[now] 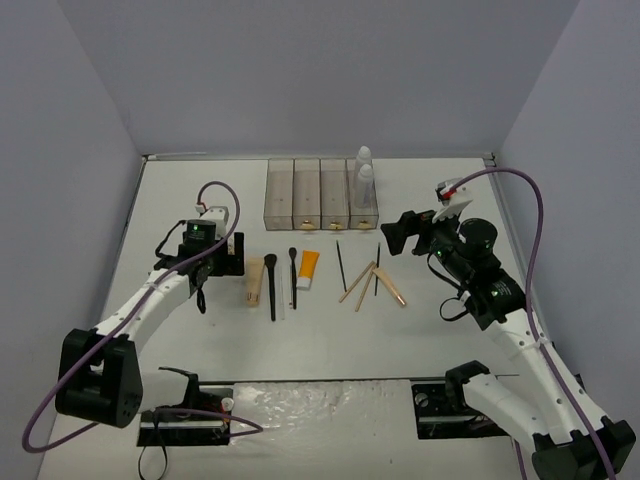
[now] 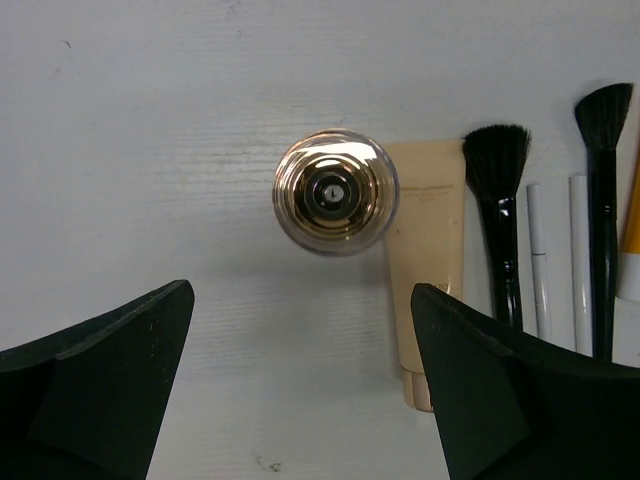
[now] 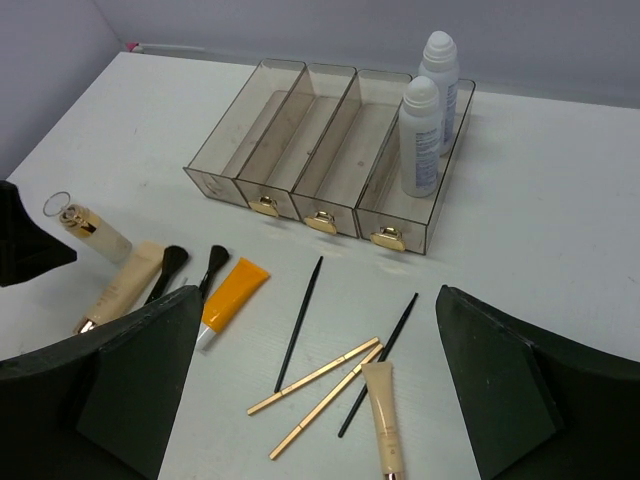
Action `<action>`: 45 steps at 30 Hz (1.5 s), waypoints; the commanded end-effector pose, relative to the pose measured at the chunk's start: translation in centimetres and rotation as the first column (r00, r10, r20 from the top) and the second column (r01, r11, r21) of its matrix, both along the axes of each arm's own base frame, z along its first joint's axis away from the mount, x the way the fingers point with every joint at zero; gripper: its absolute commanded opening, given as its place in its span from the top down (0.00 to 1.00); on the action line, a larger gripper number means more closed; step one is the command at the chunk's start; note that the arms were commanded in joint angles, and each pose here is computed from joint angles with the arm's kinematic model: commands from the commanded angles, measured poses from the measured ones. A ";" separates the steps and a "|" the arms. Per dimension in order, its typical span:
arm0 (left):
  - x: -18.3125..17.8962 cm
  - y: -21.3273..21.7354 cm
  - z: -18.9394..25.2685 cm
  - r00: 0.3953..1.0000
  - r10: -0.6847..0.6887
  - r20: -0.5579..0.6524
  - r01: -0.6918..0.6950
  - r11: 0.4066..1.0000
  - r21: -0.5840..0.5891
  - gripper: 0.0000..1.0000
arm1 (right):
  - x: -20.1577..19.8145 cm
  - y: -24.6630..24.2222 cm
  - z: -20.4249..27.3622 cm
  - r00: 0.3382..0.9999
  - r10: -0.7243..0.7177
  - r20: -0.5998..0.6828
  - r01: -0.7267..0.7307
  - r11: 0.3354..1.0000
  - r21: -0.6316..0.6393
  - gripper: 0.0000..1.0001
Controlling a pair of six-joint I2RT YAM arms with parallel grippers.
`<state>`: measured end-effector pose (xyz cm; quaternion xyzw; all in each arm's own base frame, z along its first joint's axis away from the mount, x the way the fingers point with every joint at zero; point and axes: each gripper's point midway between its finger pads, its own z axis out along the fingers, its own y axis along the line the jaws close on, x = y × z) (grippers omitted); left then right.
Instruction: Organize the makeup
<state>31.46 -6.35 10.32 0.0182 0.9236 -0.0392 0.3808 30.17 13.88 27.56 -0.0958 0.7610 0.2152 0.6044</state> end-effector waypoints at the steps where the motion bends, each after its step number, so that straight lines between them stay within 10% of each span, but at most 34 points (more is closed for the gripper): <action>1: 5.1 -0.9 3.6 0.981 -0.012 0.194 0.015 1.000 -0.011 0.13 | -0.5 0.6 0.9 0.998 0.044 0.051 -0.045 0.999 0.017 0.00; 20: 6.9 -1.0 1.8 0.976 -0.044 0.214 0.039 0.999 0.028 0.36 | -1.0 0.4 0.9 0.996 0.049 0.068 -0.049 0.999 0.003 0.00; 31: 6.5 -2.1 2.3 0.978 -0.078 0.192 0.075 0.997 0.024 0.99 | -1.1 0.2 0.8 0.997 0.042 0.070 -0.042 0.999 -0.001 0.00; 45: 7.9 -12.0 17.2 0.922 -0.168 0.350 0.219 0.969 -0.111 1.00 | -2.5 -0.6 4.6 0.989 0.007 0.146 -0.015 0.999 0.052 0.00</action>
